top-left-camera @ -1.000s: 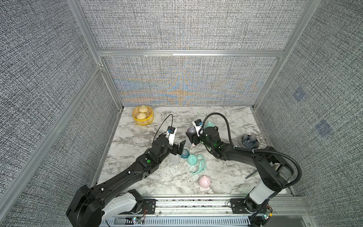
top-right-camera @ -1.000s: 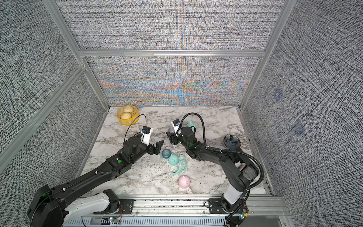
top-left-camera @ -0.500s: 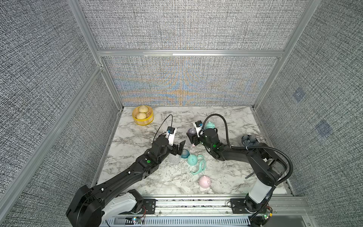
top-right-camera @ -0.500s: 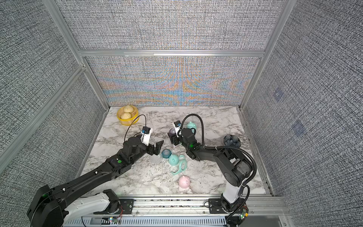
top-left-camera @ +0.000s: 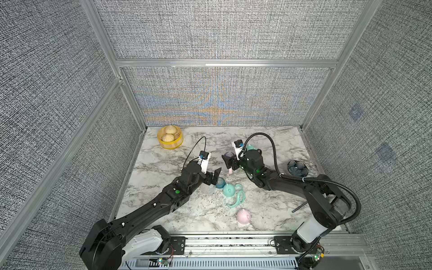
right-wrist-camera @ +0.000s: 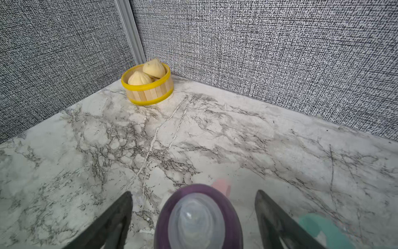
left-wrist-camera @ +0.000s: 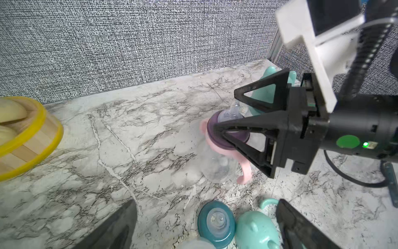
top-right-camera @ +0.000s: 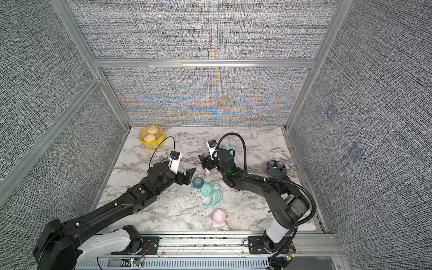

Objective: Assemble the baby bottles
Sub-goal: Place the baby bottle at the center of the board, then pick up the lid from the center of the board.

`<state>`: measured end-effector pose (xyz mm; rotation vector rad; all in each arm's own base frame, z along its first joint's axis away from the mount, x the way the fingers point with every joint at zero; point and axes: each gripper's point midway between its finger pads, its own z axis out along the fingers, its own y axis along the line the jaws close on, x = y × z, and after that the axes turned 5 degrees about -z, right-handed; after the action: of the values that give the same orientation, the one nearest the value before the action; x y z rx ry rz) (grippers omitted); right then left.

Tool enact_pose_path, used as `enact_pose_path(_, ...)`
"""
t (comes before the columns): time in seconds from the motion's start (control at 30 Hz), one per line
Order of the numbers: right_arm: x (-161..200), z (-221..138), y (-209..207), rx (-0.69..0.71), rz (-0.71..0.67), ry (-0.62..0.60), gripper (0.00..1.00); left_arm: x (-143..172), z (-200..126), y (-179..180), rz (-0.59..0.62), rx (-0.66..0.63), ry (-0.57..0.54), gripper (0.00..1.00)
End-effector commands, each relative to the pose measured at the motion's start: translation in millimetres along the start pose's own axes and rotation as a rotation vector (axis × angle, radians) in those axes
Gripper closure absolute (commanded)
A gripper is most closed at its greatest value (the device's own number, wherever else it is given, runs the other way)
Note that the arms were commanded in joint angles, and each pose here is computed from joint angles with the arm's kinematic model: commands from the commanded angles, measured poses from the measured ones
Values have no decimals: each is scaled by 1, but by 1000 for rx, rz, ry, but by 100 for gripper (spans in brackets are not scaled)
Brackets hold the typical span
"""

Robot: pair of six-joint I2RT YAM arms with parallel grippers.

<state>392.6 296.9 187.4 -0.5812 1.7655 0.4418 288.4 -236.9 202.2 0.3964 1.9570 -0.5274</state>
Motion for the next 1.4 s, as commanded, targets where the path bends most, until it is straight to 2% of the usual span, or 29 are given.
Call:
enact_pose_path(0.0,-6,-10,-1,7,-2,28,11,-8,1,-1,-4,3,-23,0)
enact_pose_path(0.23,-12,-60,3,2,34,175,11,-7,3,0,6,11,-3,0)
enact_pose_path(0.5,3,-142,20,-31,99,407,12,-11,5,3,-2,22,14,0)
enact_pose_path(0.57,-3,-160,25,-42,118,451,12,-14,4,4,2,21,9,0)
enact_pose_path(0.77,23,-207,49,-107,108,663,12,-21,4,3,4,28,0,0)
enact_pose_path(0.9,48,-224,72,-175,69,796,12,-22,6,2,4,32,4,0)
enact_pose_path(1.07,82,-234,88,-187,-4,951,12,-24,2,1,8,40,3,0)
enact_pose_path(1.37,142,-233,109,-207,-39,1068,15,-25,-8,4,7,33,-4,0)
